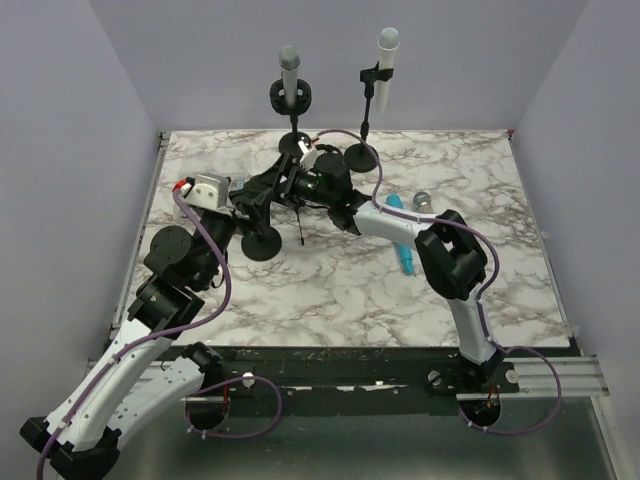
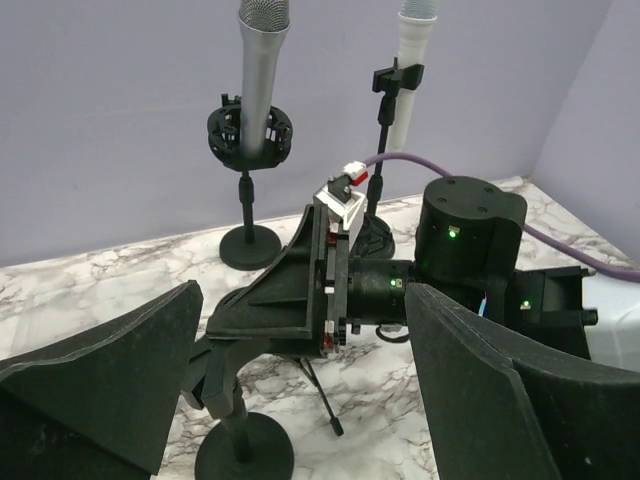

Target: Remove the microphone from the stand

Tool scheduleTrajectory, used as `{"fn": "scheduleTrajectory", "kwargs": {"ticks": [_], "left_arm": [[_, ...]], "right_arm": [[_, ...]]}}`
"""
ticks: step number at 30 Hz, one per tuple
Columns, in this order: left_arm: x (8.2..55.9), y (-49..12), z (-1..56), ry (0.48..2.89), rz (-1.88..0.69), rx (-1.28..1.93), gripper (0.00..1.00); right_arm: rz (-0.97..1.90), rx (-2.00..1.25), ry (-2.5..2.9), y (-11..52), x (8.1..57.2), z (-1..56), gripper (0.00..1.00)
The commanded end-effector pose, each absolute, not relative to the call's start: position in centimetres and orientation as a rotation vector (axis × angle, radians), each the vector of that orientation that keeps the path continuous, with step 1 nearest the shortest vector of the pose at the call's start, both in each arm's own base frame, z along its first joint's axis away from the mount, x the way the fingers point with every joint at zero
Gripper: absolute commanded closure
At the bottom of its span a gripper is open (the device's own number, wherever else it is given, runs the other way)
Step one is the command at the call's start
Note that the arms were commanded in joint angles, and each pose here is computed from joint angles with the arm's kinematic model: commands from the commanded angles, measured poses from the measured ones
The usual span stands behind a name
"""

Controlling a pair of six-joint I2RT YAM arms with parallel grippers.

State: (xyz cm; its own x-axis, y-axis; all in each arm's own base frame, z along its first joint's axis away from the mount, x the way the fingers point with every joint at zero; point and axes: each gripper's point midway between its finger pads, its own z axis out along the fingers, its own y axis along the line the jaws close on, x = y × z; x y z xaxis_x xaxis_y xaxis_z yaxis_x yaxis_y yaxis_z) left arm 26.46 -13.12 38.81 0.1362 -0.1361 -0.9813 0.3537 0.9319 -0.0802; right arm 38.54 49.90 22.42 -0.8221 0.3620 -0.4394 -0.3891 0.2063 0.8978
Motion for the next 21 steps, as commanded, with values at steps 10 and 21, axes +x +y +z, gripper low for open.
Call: {"fn": "scheduleTrajectory", "kwargs": {"ticks": [10,21], "left_arm": [[26.5,-13.6,38.8,1.388,-0.403,0.179,0.14],[26.1,-15.8,38.5,1.425,-0.522,0.221,0.13]], "right_arm": [[1.211,-0.240,2.065,44.9,37.8,23.9,0.00],[0.646,-0.154,1.849,30.9,42.1,32.7,0.00]]}}
